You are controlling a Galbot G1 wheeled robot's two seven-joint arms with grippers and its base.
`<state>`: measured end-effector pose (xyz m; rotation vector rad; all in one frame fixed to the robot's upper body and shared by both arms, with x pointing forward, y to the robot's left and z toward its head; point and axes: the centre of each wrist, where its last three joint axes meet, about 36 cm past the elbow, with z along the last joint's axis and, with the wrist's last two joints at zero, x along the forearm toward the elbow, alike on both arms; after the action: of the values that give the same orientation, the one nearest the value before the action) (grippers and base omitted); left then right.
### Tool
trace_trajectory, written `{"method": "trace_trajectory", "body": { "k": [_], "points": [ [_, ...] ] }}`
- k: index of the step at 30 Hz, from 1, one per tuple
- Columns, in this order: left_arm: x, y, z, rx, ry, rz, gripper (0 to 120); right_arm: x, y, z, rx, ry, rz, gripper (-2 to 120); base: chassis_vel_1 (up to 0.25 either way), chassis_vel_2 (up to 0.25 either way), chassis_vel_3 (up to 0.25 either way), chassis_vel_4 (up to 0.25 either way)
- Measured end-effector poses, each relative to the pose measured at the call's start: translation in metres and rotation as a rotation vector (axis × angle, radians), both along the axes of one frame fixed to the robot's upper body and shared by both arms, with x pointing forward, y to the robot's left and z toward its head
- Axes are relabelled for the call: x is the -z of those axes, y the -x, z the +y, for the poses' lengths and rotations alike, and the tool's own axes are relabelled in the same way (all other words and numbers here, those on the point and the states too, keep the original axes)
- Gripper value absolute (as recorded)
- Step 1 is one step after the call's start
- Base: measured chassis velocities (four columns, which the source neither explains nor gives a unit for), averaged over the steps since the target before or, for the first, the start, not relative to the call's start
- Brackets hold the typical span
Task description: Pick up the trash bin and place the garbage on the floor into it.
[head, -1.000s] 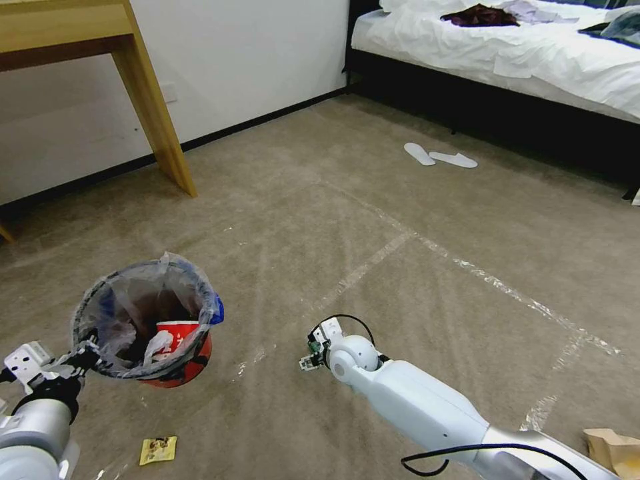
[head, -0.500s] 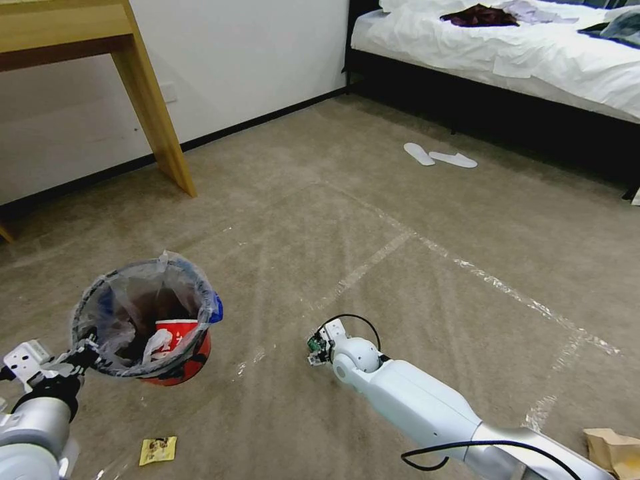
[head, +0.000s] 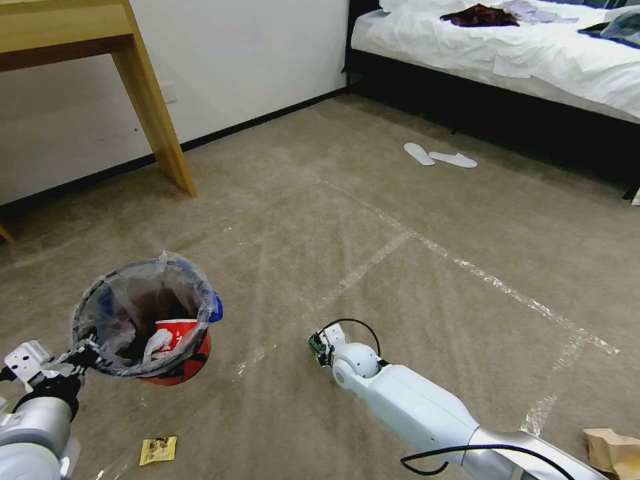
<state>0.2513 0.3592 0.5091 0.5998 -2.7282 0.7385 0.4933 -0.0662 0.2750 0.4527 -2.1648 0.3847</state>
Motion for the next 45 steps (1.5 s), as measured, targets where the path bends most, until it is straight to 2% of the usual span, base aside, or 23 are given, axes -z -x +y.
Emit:
{"method": "trace_trajectory", "body": {
  "k": [5, 9, 12, 14, 15, 17, 18, 20, 21, 22, 23, 26, 29, 31, 34, 35, 37, 38, 40, 45],
  "points": [
    [0.000, 0.000, 0.000, 0.000, -0.001, 0.002, 2, -0.003, 0.003, -0.004, 0.004, -0.014, -0.010, 17, 0.000, 0.000, 0.000, 0.000],
    [0.000, 0.000, 0.000, 0.002, -0.004, 0.003, 2, -0.021, 0.002, -0.009, 0.024, -0.058, -0.042, 14, 0.000, 0.000, 0.000, 0.000],
    [0.000, 0.000, -0.001, 0.007, -0.004, 0.004, 2, -0.042, -0.001, -0.016, 0.042, -0.099, -0.080, 14, 0.000, 0.000, 0.000, 0.000],
    [-0.001, 0.000, -0.002, 0.017, -0.003, 0.006, 2, -0.083, -0.006, -0.038, 0.076, -0.167, -0.156, 14, 0.000, 0.000, 0.000, 0.000],
    [-0.001, 0.000, -0.002, 0.017, -0.003, 0.006, 2, -0.083, -0.006, -0.038, 0.076, -0.167, -0.156, 14, 0.000, 0.000, 0.000, 0.000],
    [-0.002, -0.001, -0.004, 0.028, 0.000, 0.007, 2, -0.116, -0.007, -0.057, 0.087, -0.219, -0.228, 14, 0.000, 0.000, 0.000, 0.000],
    [-0.002, -0.001, -0.004, 0.028, 0.000, 0.007, 2, -0.116, -0.007, -0.057, 0.087, -0.219, -0.228, 14, 0.000, 0.000, 0.000, 0.000],
    [-0.005, -0.001, -0.009, 0.052, 0.007, 0.003, 2, -0.168, -0.006, -0.084, 0.067, -0.317, -0.388, 14, 0.000, 0.000, 0.000, 0.000],
    [-0.005, -0.001, -0.009, 0.052, 0.007, 0.003, 2, -0.168, -0.006, -0.084, 0.067, -0.317, -0.388, 14, 0.000, 0.000, 0.000, 0.000],
    [-0.006, -0.001, -0.011, 0.065, 0.009, 0.003, 2, -0.194, -0.004, -0.094, 0.040, -0.384, -0.481, 14, 0.000, 0.000, 0.000, 0.000],
    [-0.006, -0.001, -0.011, 0.065, 0.009, 0.003, 2, -0.194, -0.004, -0.094, 0.040, -0.384, -0.481, 14, 0.000, 0.000, 0.000, 0.000],
    [-0.007, -0.002, -0.015, 0.089, 0.015, 0.008, 2, -0.239, 0.008, -0.106, -0.028, -0.556, -0.606, 14, 0.000, 0.000, 0.000, 0.000],
    [-0.007, -0.002, -0.016, 0.100, 0.018, 0.015, 2, -0.250, 0.014, -0.104, -0.053, -0.617, -0.635, 14, 0.000, 0.000, 0.000, 0.000],
    [-0.005, -0.002, -0.019, 0.117, 0.021, 0.024, 2, -0.270, 0.033, -0.097, -0.143, -0.757, -0.682, 14, 0.000, 0.000, 0.000, 0.000],
    [-0.005, -0.003, -0.020, 0.126, 0.023, 0.026, 2, -0.280, 0.048, -0.090, -0.198, -0.824, -0.687, 14, 0.000, 0.000, 0.000, 0.000],
    [-0.005, -0.004, -0.022, 0.134, 0.027, 0.027, 2, -0.294, 0.066, -0.080, -0.257, -0.890, -0.675, 14, 0.000, 0.000, 0.000, 0.000],
    [-0.005, -0.005, -0.024, 0.141, 0.029, 0.028, 2, -0.309, 0.084, -0.071, -0.316, -0.948, -0.647, 14, 0.000, 0.000, 0.000, 0.000],
    [-0.005, -0.005, -0.024, 0.141, 0.029, 0.028, 2, -0.309, 0.084, -0.071, -0.316, -0.948, -0.647, 14, 0.000, 0.000, 0.000, 0.000],
    [-0.003, -0.007, -0.024, 0.147, 0.029, 0.032, 2, -0.328, 0.103, -0.058, -0.374, -0.995, -0.560, 14, 0.000, 0.000, 0.000, 0.000],
    [-0.004, -0.009, -0.025, 0.157, 0.028, 0.030, 2, -0.340, 0.117, -0.040, -0.432, -1.006, -0.460, 14, 0.000, 0.000, 0.000, 0.000]
  ]
}}
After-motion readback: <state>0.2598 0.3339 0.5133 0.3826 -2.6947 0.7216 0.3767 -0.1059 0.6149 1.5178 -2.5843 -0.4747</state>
